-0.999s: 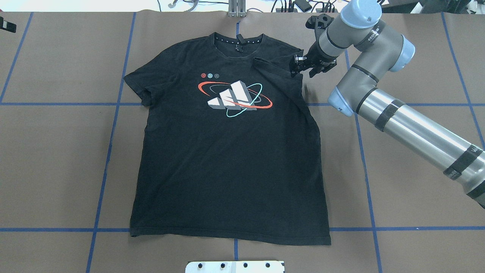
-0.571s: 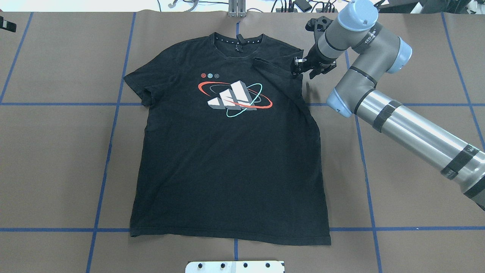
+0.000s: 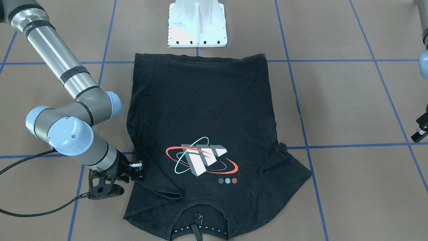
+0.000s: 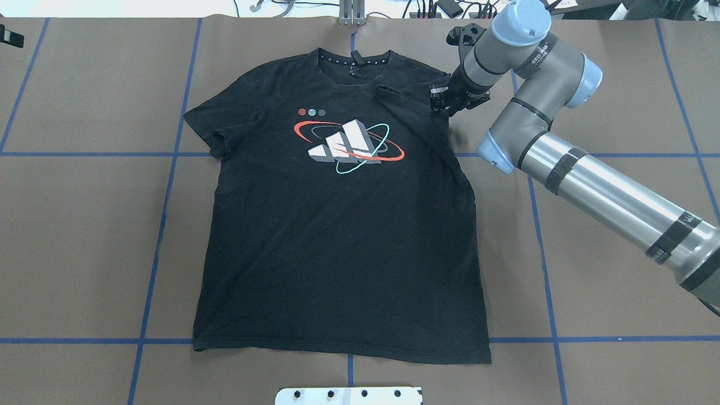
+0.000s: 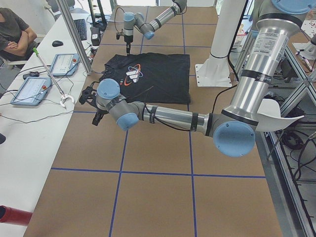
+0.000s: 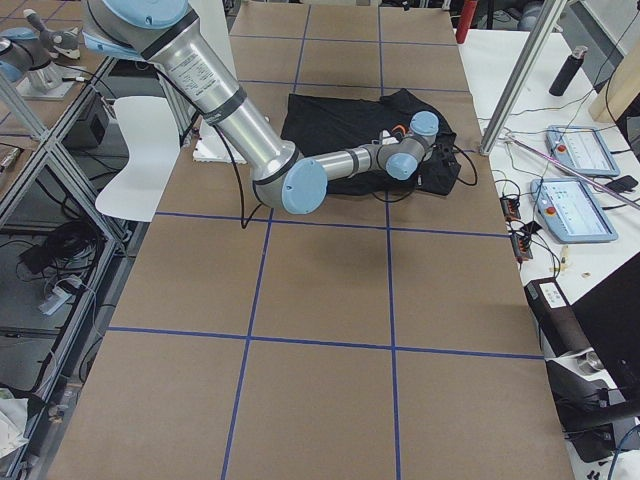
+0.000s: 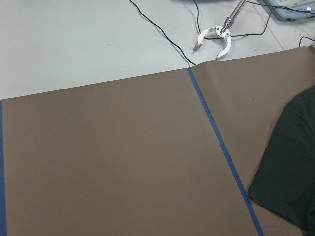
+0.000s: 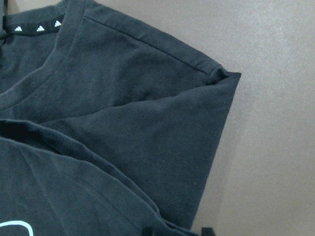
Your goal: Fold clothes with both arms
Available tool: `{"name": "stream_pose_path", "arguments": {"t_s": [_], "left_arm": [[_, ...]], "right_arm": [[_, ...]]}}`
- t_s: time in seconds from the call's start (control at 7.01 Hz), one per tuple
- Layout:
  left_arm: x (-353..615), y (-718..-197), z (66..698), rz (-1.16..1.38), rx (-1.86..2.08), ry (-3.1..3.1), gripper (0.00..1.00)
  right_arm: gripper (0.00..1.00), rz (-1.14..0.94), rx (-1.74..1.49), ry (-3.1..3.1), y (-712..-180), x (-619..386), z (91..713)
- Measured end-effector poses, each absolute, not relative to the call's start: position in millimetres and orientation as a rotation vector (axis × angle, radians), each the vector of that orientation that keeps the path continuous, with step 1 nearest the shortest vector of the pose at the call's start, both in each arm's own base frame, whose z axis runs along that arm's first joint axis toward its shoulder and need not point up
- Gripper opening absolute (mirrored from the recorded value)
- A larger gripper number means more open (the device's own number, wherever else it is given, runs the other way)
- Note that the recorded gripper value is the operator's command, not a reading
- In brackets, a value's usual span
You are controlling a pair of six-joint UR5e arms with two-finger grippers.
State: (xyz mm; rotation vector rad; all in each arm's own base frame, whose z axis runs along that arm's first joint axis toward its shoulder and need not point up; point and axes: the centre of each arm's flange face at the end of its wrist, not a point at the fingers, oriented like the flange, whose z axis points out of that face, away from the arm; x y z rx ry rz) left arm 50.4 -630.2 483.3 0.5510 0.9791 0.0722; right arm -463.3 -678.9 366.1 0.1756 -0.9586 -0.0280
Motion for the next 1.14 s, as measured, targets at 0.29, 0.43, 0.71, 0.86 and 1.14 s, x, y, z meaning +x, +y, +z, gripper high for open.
{"name": "stream_pose_path", "arguments": {"t_s": [0.29,0.43,0.71,0.86,1.14], "left_arm": [[50.5,-630.1,482.8,0.073,0.552,0.979,0.99],[50.9,-630.1,482.8,0.074,0.552,0.98,0.99],[50.8,-630.1,482.7,0.073,0.552,0.98,0.99],[50.4,-630.0,482.9,0.073,0.552,0.979,0.99],[49.9,-629.3,484.5,0.071,0.55,0.979,0.99]], "right_arm": [[0.16,-0.033,0.173,-0.958,-676.6,-466.3,367.2],[0.0,-0.033,0.174,-0.959,-676.7,-466.1,366.8],[0.0,-0.036,0.188,-0.969,-680.1,-462.0,357.5],[0.0,-0.041,0.196,-0.979,-681.5,-459.8,349.7],[0.0,-0.075,0.215,-1.024,-674.6,-459.8,323.5]]}}
